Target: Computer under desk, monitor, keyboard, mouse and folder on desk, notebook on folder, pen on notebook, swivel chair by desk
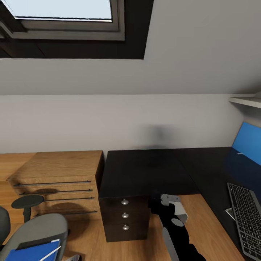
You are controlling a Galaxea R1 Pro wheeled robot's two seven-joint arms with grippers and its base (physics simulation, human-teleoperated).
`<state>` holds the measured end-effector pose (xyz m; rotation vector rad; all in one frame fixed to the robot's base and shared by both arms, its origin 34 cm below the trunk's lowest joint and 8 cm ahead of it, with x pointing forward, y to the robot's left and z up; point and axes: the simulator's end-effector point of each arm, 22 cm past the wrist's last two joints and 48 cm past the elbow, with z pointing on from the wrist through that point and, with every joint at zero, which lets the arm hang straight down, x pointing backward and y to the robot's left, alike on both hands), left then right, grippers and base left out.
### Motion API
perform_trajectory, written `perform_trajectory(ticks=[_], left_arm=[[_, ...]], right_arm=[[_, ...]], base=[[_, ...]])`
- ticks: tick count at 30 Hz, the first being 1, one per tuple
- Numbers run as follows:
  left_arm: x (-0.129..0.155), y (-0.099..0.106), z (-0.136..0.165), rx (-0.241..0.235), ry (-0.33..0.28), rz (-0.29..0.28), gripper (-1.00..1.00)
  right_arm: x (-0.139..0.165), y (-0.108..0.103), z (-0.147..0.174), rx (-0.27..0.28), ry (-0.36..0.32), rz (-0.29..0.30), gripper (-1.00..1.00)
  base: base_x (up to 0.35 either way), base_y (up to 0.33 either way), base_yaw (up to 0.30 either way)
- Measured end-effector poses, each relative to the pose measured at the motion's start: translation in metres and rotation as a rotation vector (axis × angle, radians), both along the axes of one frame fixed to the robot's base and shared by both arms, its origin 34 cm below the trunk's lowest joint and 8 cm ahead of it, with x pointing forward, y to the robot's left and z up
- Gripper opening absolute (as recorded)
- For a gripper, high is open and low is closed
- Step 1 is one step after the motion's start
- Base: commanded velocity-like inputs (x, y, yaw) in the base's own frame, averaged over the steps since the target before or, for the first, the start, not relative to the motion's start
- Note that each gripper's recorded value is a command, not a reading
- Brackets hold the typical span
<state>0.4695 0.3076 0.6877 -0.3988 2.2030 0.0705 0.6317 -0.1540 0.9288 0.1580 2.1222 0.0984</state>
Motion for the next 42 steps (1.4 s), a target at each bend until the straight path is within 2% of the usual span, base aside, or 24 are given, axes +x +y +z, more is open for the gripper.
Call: perform_trajectory(ticks=[3,7,11,12,13,14,16,17,18,21,32,36,40,42], left_arm=[[0.007,-0.003,0.005,-0.004,-0.019,-0.005,1.0],[0.059,-0.031,0.038,-0.077,-0.065,-0.05,1.0],[0.091,-0.049,0.074,-0.13,-0.079,-0.104,1.0],[0.09,-0.053,0.083,-0.137,-0.062,-0.104,1.0],[0.091,-0.046,0.105,-0.101,-0.049,-0.041,1.0],[0.095,-0.047,0.122,-0.101,-0.075,-0.03,1.0],[0.096,-0.05,0.135,-0.107,-0.089,-0.033,1.0],[0.074,-0.06,0.125,-0.114,-0.001,-0.063,1.0],[0.062,-0.062,0.108,-0.109,0.045,-0.066,1.0],[0.041,-0.07,0.081,-0.097,0.107,-0.082,1.0],[0.036,-0.071,0.073,-0.091,0.114,-0.084,1.0],[0.036,-0.071,0.073,-0.09,0.115,-0.085,1.0],[0.035,-0.071,0.072,-0.091,0.117,-0.083,1.0],[0.035,-0.071,0.072,-0.091,0.116,-0.084,1.0]], right_arm=[[0.0,0.0,-0.001,0.0,0.001,0.0,-1.0],[0.0,0.0,-0.003,0.001,0.005,0.001,-1.0],[0.0,0.0,-0.004,0.0,0.008,0.0,-1.0],[0.0,0.0,-0.004,0.0,0.009,0.0,-1.0],[-0.001,0.0,-0.005,0.0,0.011,0.0,-1.0],[-0.001,0.0,-0.006,0.0,0.012,0.0,-1.0],[-0.001,0.0,-0.007,0.0,0.015,0.0,-1.0],[0.0,-0.002,-0.007,-0.003,0.012,-0.002,-1.0],[0.0,-0.002,-0.007,-0.003,0.012,-0.003,-1.0],[0.0,-0.002,-0.009,-0.003,0.015,-0.002,-1.0],[0.003,-0.001,-0.005,0.005,-0.009,-0.003,-1.0],[0.002,0.012,-0.003,0.007,-0.011,0.02,-1.0],[0.011,0.03,-0.001,-0.006,0.048,0.071,-1.0],[0.037,0.034,0.011,-0.042,0.086,0.105,-1.0]], base=[[0.0,0.0,0.203],[0.0,0.0,0.231],[0.0,0.0,0.236],[0.0,0.0,0.238],[0.0,0.0,0.238],[0.0,0.0,0.238],[0.0,0.0,0.232],[0.0,0.0,0.221],[0.0,0.0,0.217],[0.0,0.0,0.213],[0.0,0.0,0.171],[0.0,0.0,0.028],[0.0,0.0,0.006],[0.0,0.0,0.002]])
